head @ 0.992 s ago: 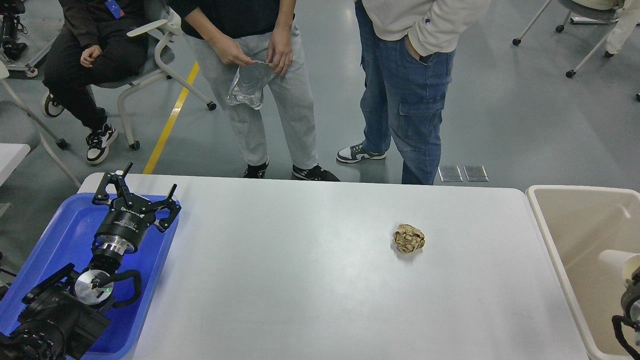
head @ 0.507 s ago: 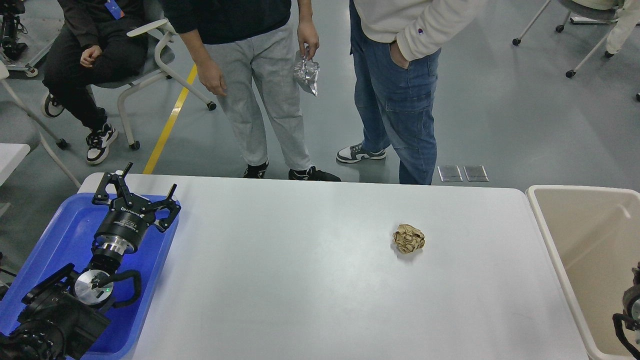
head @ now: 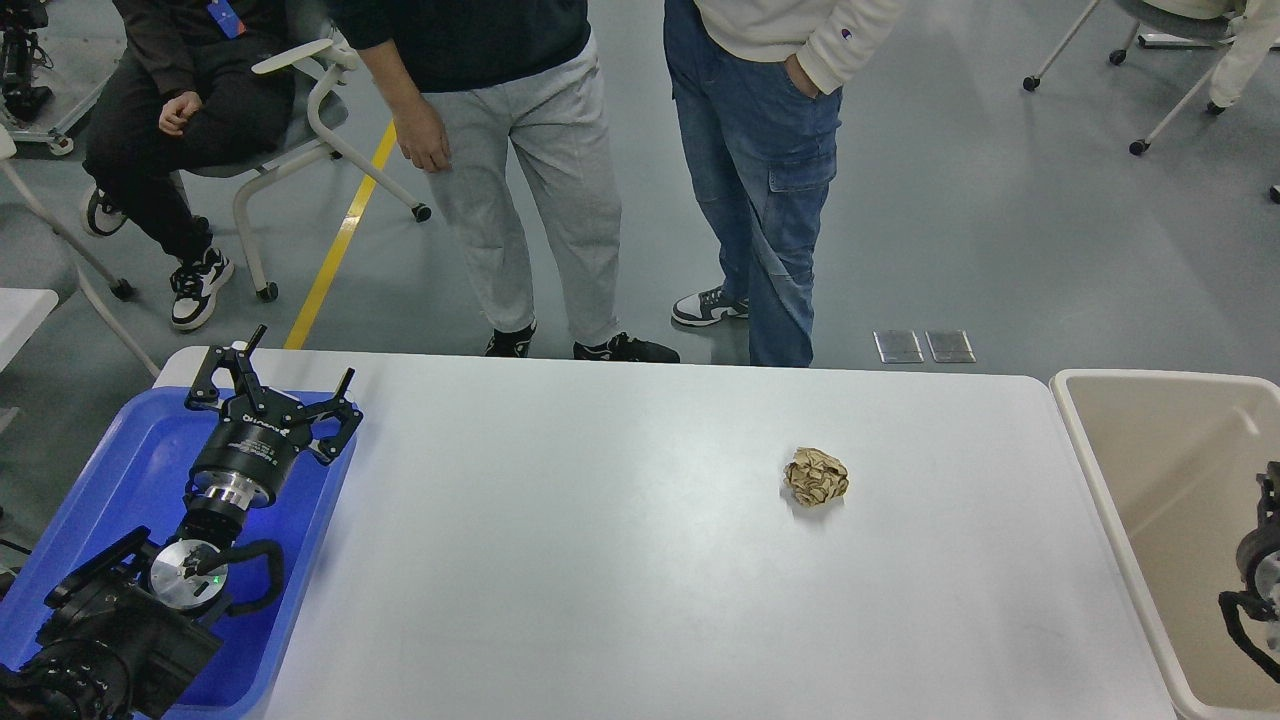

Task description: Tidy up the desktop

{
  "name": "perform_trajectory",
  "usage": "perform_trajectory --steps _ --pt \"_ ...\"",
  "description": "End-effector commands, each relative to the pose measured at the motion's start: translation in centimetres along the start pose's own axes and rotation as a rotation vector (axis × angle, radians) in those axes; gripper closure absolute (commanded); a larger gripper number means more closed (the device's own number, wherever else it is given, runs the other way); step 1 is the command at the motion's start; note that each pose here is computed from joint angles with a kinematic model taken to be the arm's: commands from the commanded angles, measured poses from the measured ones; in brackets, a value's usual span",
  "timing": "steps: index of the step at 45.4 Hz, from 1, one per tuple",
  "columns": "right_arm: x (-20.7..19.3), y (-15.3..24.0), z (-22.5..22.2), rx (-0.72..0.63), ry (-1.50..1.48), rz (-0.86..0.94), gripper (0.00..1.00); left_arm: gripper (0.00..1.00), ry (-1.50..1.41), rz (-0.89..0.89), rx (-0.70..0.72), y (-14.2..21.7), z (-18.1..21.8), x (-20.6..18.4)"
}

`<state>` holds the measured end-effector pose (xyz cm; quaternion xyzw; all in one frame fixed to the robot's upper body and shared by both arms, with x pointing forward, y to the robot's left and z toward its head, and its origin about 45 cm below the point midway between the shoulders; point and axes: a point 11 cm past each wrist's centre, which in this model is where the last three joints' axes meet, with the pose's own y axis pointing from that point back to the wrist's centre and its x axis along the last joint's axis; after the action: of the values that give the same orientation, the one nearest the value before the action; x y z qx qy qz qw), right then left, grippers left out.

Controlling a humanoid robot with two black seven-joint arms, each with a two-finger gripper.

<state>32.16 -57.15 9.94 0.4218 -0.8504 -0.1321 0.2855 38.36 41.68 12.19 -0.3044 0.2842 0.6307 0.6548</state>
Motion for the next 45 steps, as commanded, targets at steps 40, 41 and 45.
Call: perform_trajectory --steps 40,41,45 --pt "-13.2 10.3 -14.8 0.526 -0.806 -0.777 0.00 0.00 0.000 0.000 0.000 0.0 0.0 0.0" --pt "-13.6 10.4 -14.6 0.525 -0.822 -0.779 0.00 0.00 0.000 0.000 0.000 0.0 0.0 0.0" --pt "-14.8 10.6 -13.0 0.507 -0.859 -0.765 0.00 0.00 0.000 0.000 0.000 0.0 0.0 0.0"
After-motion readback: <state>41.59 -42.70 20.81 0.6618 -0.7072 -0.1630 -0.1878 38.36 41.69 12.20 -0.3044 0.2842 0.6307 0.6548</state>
